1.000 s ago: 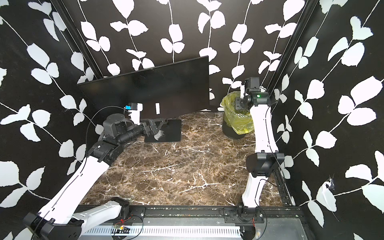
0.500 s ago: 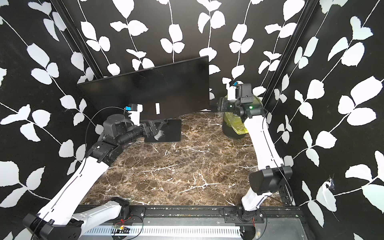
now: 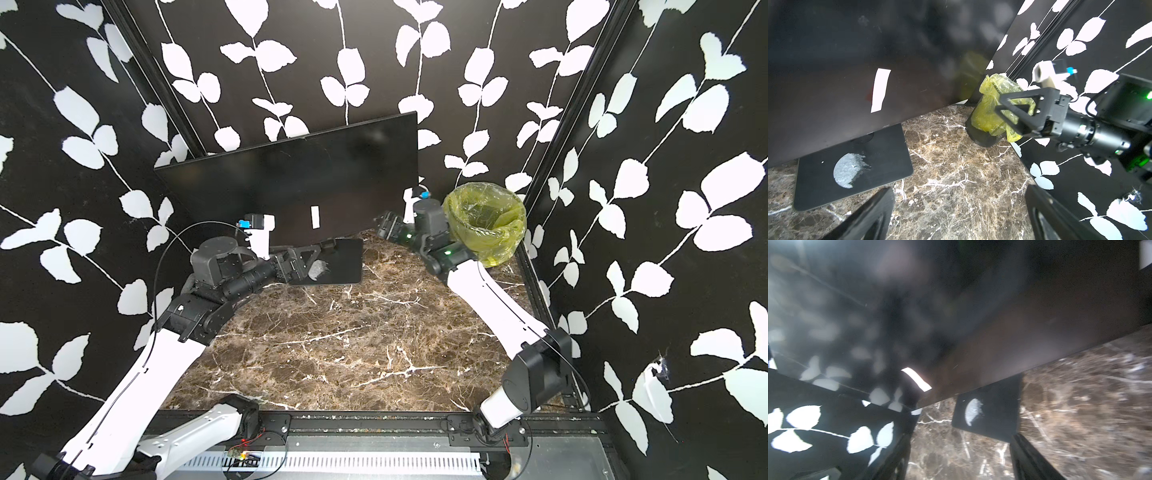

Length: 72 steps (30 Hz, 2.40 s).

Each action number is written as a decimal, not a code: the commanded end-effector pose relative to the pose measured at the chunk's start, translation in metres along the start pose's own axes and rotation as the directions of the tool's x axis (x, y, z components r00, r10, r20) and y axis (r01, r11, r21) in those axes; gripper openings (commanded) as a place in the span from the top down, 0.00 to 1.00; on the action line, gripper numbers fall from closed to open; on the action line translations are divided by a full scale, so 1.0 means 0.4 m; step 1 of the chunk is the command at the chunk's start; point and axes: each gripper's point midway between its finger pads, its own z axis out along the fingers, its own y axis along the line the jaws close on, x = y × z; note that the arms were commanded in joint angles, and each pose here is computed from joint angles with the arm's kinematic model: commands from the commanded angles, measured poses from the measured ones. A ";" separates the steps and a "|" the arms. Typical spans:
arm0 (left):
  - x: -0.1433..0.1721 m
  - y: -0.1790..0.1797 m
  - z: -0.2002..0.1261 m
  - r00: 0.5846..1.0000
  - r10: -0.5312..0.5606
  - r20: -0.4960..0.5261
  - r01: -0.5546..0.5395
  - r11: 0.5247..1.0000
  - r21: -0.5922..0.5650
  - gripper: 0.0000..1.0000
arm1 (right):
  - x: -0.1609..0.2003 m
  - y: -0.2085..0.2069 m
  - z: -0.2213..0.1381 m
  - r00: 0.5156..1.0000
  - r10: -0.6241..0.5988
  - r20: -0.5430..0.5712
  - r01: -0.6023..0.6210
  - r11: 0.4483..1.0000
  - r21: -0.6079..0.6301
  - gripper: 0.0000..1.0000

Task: Remove the sticky note from the monitor
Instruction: Tear off the sticky note from the monitor.

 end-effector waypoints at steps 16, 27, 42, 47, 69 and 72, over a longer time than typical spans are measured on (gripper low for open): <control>0.050 0.015 -0.042 0.999 -0.035 -0.018 0.035 0.999 -0.015 0.01 | 0.127 0.142 0.259 0.995 0.087 0.047 -0.080 0.988 -0.133 0.24; 0.054 0.008 -0.061 1.000 -0.031 0.000 0.031 1.000 0.001 0.01 | 0.142 0.191 0.340 0.988 0.139 0.069 -0.121 0.970 -0.210 0.25; 0.060 0.021 -0.091 1.000 -0.007 0.013 0.008 0.999 -0.041 0.01 | 0.164 0.200 0.389 0.984 0.176 0.034 -0.164 0.962 -0.218 0.26; 0.063 0.022 -0.093 1.000 -0.004 0.009 0.005 0.999 -0.044 0.01 | 0.170 0.195 0.402 0.984 0.175 0.028 -0.166 0.963 -0.213 0.26; 0.068 0.028 -0.096 1.000 0.000 -0.004 0.000 0.998 -0.058 0.01 | 0.186 0.217 0.441 0.982 0.187 -0.013 -0.184 0.949 -0.256 0.27; 0.065 0.027 -0.096 1.000 -0.001 -0.001 0.001 0.998 -0.059 0.01 | 0.188 0.221 0.443 0.982 0.186 -0.018 -0.184 0.946 -0.267 0.28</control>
